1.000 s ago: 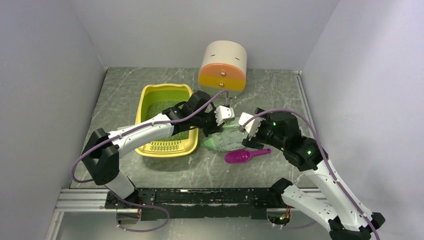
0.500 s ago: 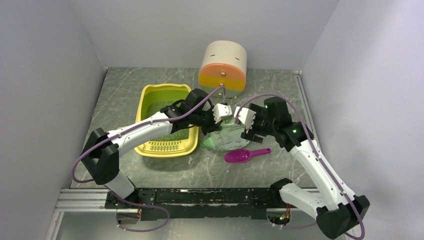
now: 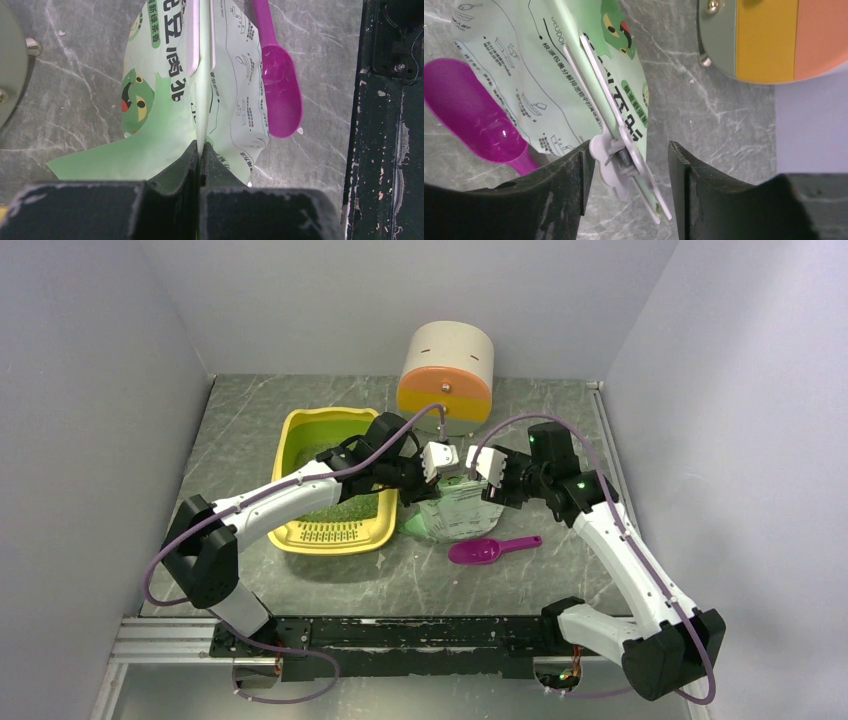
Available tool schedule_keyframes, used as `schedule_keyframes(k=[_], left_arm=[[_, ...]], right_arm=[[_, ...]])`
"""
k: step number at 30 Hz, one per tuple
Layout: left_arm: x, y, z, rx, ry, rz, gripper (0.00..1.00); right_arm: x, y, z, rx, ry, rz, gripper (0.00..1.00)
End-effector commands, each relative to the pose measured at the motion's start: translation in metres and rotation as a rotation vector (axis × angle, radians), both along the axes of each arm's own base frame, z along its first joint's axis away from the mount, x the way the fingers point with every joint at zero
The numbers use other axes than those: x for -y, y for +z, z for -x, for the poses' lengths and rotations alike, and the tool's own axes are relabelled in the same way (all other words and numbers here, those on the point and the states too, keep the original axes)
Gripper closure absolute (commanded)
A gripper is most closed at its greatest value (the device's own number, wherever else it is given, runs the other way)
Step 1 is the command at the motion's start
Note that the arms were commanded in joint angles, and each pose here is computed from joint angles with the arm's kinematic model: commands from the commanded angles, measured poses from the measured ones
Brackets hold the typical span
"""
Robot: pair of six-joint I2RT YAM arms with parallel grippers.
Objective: Fill the litter box with clean litter
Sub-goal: Remove the clamp from the cat litter bag, then place the clamp at the center of the board.
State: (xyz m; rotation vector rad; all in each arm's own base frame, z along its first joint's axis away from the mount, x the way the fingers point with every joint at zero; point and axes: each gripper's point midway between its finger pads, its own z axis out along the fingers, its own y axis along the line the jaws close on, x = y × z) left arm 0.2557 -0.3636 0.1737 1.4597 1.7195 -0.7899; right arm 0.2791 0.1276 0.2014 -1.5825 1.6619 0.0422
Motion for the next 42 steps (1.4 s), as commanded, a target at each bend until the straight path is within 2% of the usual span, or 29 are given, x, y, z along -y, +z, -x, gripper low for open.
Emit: schedule_keyframes(k=[1,3,12,13,15,16,21,23,27,33,38,42], left_arm=[[0.0,0.013,0.0,-0.003,-0.026,0.03,0.95],[-0.001,0.013,0.0,-0.004,-0.023,0.024,0.95],[-0.004,0.016,-0.007,-0.004,-0.001,0.037,0.95],[-0.004,0.015,-0.006,-0.007,-0.005,0.036,0.95],[-0.003,0.014,-0.006,-0.013,-0.009,0.035,0.95],[-0.002,0.013,-0.006,-0.017,-0.013,0.036,0.95],[-0.003,0.012,-0.005,-0.024,-0.016,0.029,0.95],[-0.004,0.013,-0.006,-0.016,-0.005,0.027,0.95],[-0.007,0.014,-0.011,-0.007,0.026,0.028,0.95],[-0.008,0.012,-0.014,-0.011,0.044,0.025,0.95],[-0.009,0.012,-0.014,-0.017,0.055,0.032,0.95],[-0.008,0.013,-0.013,-0.024,0.056,0.04,0.95]], right_arm=[[-0.011,0.019,-0.013,0.078,0.061,-0.032,0.46],[-0.011,0.02,-0.014,0.082,0.067,-0.027,0.5],[-0.002,0.028,-0.009,0.109,0.034,-0.016,0.53],[-0.003,0.028,-0.007,0.109,0.048,-0.019,0.55],[-0.007,0.026,-0.002,0.101,0.109,-0.003,0.79],[-0.009,0.025,-0.003,0.091,0.111,-0.008,0.82],[-0.012,0.022,-0.004,0.075,0.118,-0.02,0.83],[-0.013,0.03,-0.006,0.097,0.107,-0.035,0.88],[-0.006,0.052,-0.019,0.165,0.014,-0.06,0.94],[0.008,0.069,-0.02,0.203,-0.097,-0.076,0.97],[0.036,0.085,-0.024,0.275,-0.339,-0.152,0.96],[0.052,0.098,-0.023,0.291,-0.547,-0.307,0.97]])
